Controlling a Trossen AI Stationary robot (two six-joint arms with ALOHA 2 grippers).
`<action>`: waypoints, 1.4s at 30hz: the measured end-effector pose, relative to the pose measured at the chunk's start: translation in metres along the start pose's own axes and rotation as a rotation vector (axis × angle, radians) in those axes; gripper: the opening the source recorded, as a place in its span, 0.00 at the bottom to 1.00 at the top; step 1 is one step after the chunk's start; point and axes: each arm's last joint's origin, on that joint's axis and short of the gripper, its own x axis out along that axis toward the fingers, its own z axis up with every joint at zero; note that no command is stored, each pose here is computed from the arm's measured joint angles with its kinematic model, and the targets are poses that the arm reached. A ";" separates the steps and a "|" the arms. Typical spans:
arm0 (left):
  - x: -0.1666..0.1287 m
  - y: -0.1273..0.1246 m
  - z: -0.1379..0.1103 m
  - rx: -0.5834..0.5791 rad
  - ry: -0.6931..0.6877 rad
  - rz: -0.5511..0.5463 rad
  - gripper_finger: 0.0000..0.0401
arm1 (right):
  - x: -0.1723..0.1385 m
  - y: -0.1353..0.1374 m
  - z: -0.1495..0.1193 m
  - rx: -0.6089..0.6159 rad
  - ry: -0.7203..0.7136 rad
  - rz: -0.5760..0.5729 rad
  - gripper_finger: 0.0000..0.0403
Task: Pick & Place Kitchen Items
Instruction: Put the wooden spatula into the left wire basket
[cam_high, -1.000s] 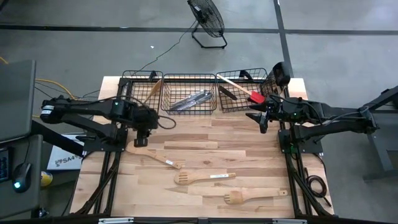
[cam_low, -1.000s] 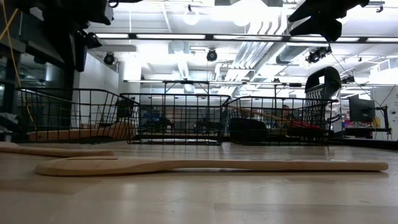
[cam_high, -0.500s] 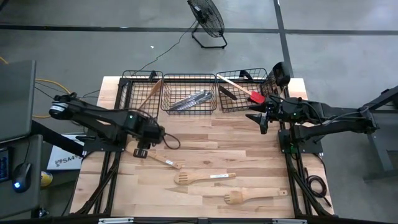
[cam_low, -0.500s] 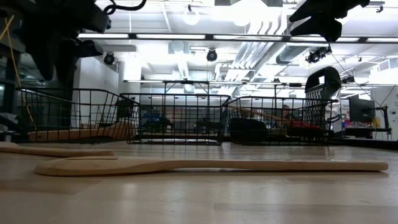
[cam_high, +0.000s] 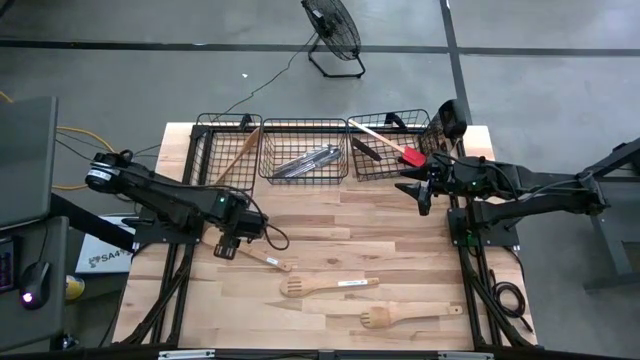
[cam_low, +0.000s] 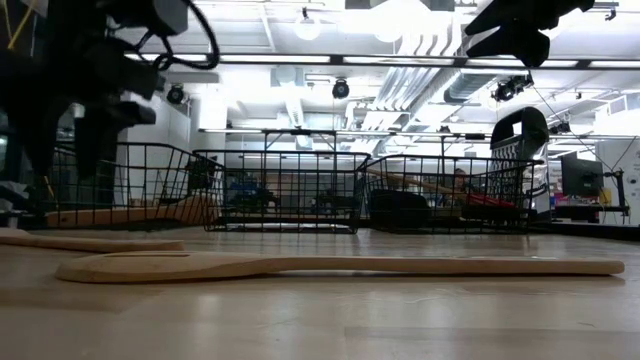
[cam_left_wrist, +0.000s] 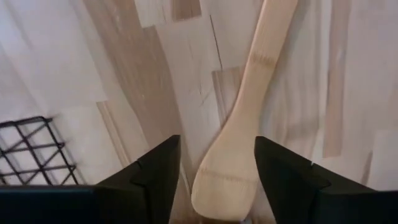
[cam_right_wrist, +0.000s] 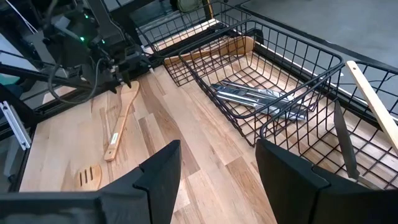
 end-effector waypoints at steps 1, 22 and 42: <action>0.003 0.000 -0.001 0.000 0.004 -0.004 0.51 | 0.000 0.000 0.000 0.000 0.000 0.001 0.50; 0.045 -0.029 0.019 0.138 -0.004 -0.020 0.52 | 0.000 0.000 -0.001 -0.002 0.009 0.000 0.50; 0.071 -0.033 0.037 0.155 -0.011 -0.046 0.49 | 0.000 -0.001 -0.002 -0.007 0.026 -0.008 0.50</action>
